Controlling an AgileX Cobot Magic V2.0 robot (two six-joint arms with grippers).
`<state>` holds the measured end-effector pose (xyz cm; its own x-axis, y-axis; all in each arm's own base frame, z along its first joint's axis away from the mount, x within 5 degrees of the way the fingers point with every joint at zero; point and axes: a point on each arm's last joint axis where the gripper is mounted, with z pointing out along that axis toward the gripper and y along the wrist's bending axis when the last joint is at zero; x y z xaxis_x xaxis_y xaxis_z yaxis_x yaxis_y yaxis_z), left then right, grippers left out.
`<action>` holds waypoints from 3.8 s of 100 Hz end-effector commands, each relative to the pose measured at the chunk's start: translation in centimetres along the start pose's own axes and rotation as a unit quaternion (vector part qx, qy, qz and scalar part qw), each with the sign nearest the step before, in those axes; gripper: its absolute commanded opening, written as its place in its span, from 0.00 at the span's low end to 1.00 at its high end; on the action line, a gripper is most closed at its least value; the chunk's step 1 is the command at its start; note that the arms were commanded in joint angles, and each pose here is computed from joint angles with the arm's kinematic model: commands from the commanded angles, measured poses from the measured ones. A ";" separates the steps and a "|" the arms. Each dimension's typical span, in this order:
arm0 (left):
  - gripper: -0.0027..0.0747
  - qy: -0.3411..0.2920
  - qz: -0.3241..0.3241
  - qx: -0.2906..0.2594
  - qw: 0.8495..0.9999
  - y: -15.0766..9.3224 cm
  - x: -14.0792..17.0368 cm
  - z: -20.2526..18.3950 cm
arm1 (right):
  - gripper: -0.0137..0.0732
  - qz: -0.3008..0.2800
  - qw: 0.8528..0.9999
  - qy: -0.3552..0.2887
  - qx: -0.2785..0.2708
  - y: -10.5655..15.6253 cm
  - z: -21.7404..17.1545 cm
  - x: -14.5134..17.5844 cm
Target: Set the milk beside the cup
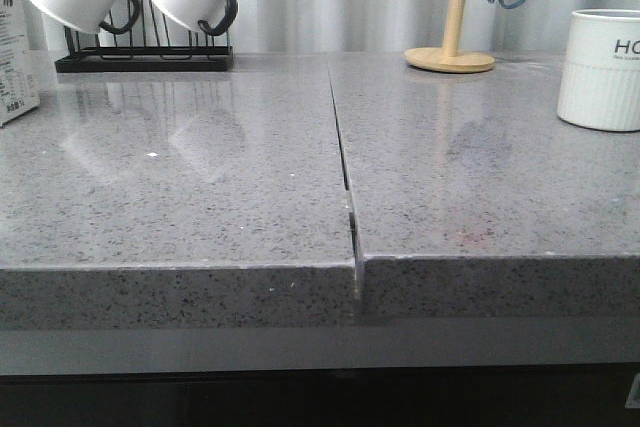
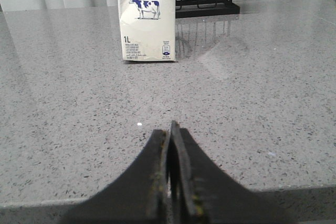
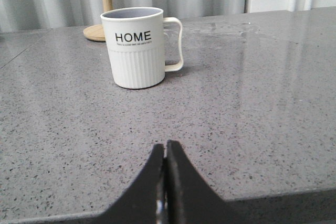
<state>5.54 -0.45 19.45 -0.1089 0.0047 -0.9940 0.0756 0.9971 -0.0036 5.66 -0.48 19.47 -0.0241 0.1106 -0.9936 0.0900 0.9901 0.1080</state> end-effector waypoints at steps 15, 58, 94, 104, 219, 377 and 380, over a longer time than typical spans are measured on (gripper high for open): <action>0.01 -0.037 -0.007 -0.003 0.999 0.0 0.4 0.0 | 0.08 -0.005 0.998 -0.062 -0.002 0.1 -0.3 -1.5; 0.01 -0.037 -0.007 -0.003 0.999 0.0 0.4 0.0 | 0.08 -0.005 0.998 -0.062 -0.002 0.1 -0.3 -1.5; 0.01 -0.037 -0.007 -0.003 0.999 0.0 0.4 0.0 | 0.08 -0.006 0.999 -0.052 -0.004 0.5 -1.1 -4.6; 0.01 -0.037 -0.007 -0.003 0.999 0.0 0.4 0.0 | 0.08 -0.006 1.000 -0.028 -0.003 0.8 -1.3 -6.7; 0.01 -0.037 -0.007 -0.003 0.999 0.0 0.4 0.0 | 0.58 -0.003 0.998 0.040 0.039 -0.4 17.7 -8.5; 0.01 -0.037 -0.007 -0.003 0.999 0.0 0.4 0.0 | 0.11 -0.016 0.990 0.074 -0.119 9.8 25.9 -9.7; 0.01 -0.037 -0.007 -0.003 0.999 0.0 0.4 0.0 | 0.11 -0.017 0.988 0.076 -0.131 10.6 25.7 -9.6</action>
<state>5.54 -0.45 19.45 -0.1089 0.0047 -0.9940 0.0756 0.9971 -0.0036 32.86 4.75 26.31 -0.3054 0.0700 -0.9496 -0.0985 0.9896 0.1046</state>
